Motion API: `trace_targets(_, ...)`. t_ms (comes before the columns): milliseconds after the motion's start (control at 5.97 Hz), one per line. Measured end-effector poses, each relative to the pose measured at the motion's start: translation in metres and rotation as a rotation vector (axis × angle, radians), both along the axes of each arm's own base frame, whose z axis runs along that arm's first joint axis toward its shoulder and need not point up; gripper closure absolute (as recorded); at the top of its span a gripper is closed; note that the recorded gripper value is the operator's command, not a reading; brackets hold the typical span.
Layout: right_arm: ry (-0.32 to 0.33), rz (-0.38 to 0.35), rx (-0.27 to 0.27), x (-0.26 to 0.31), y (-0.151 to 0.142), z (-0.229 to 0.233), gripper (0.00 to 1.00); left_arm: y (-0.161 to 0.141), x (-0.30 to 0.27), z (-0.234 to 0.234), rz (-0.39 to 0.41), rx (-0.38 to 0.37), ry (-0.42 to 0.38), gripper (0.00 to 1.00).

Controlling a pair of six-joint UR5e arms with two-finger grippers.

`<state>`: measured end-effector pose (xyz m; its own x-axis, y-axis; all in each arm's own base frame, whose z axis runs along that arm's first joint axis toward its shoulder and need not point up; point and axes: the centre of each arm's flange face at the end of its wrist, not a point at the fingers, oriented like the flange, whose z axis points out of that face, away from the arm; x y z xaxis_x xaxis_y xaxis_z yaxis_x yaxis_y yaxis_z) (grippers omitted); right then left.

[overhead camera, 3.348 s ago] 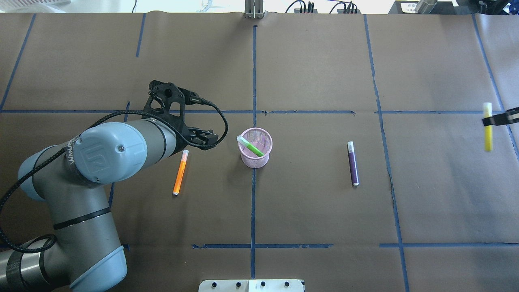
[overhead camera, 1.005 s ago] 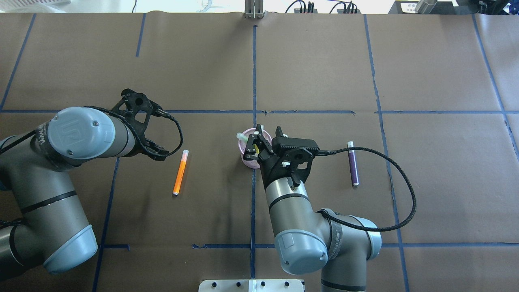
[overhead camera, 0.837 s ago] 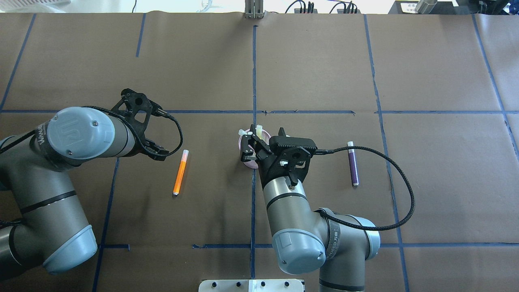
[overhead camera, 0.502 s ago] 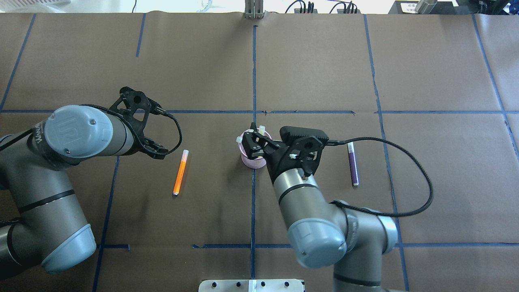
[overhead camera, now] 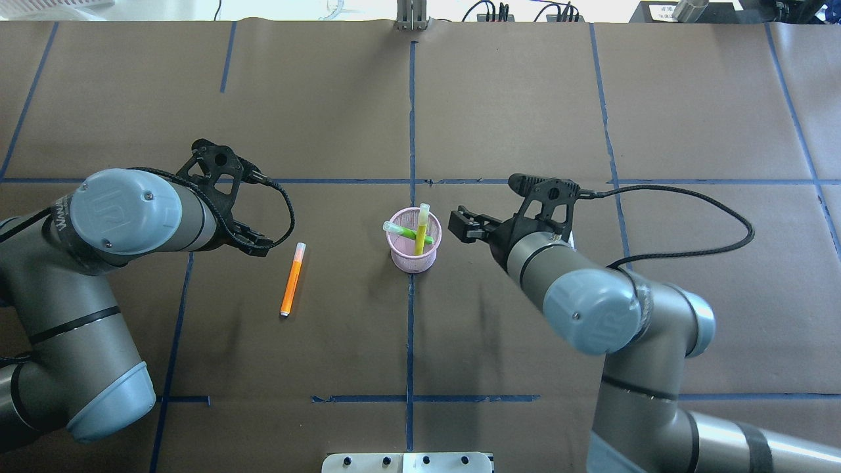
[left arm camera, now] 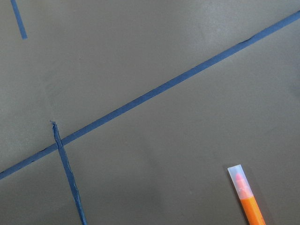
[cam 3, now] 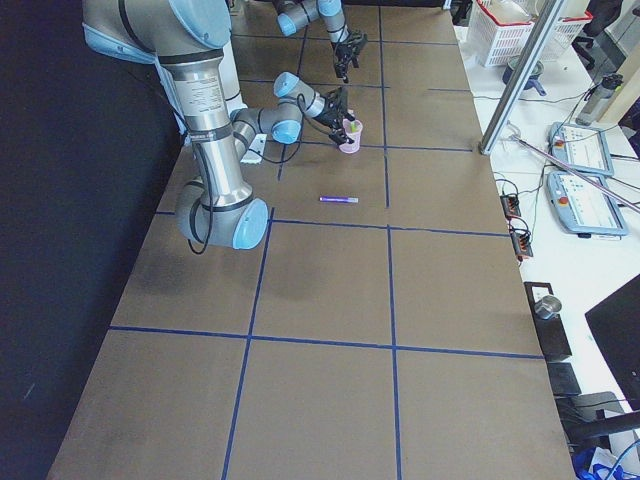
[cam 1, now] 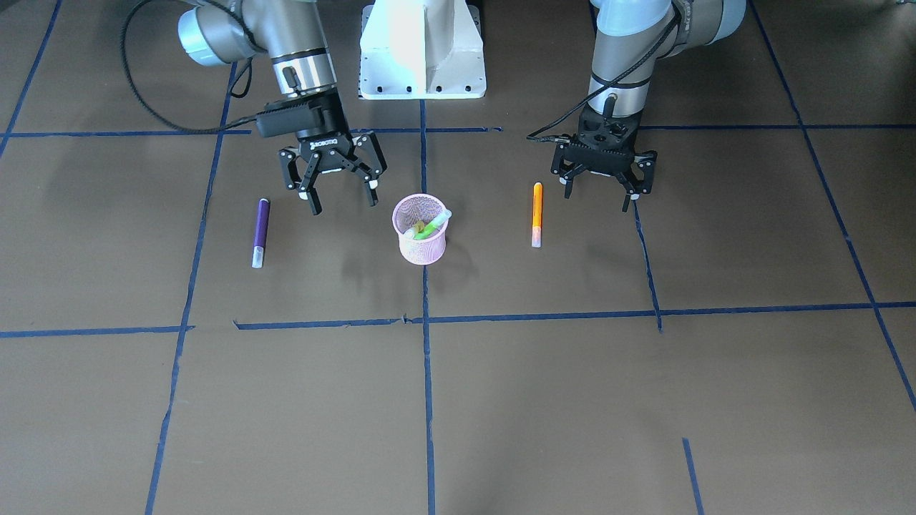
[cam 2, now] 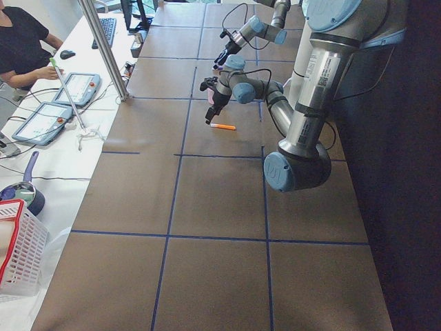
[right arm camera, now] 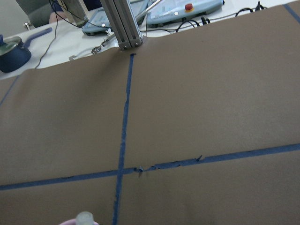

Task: Collect pens into pen holder
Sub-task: 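Grasp the orange marker with the left gripper while the right gripper withdraws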

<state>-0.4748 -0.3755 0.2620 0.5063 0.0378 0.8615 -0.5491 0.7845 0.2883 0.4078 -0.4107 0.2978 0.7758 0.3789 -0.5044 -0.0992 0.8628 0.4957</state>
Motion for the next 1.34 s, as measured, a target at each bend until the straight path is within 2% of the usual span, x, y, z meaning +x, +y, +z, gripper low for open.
trace_targets(167,0.006,-0.087,-0.062,0.023,-0.022,0.017,0.0,-0.001,0.009,0.006,-0.013,-0.069,0.017,0.0)
trace_targets(502,-0.001,-0.227,-0.16,0.082,-0.059,0.047,0.0,-0.024,0.032,0.016,0.05,-0.24,0.061,0.0)
trace_targets(837,-0.021,-0.299,-0.23,0.139,-0.076,0.072,0.0,-0.042,0.051,0.025,0.136,-0.395,0.092,0.0)
trace_targets(1172,-0.023,-0.402,-0.293,0.219,-0.079,0.12,0.0,-0.052,0.067,0.022,0.128,-0.446,0.097,0.03)
trace_targets(1339,-0.024,-0.438,-0.321,0.248,-0.076,0.145,0.0,-0.06,0.081,0.018,0.097,-0.485,0.096,0.12)
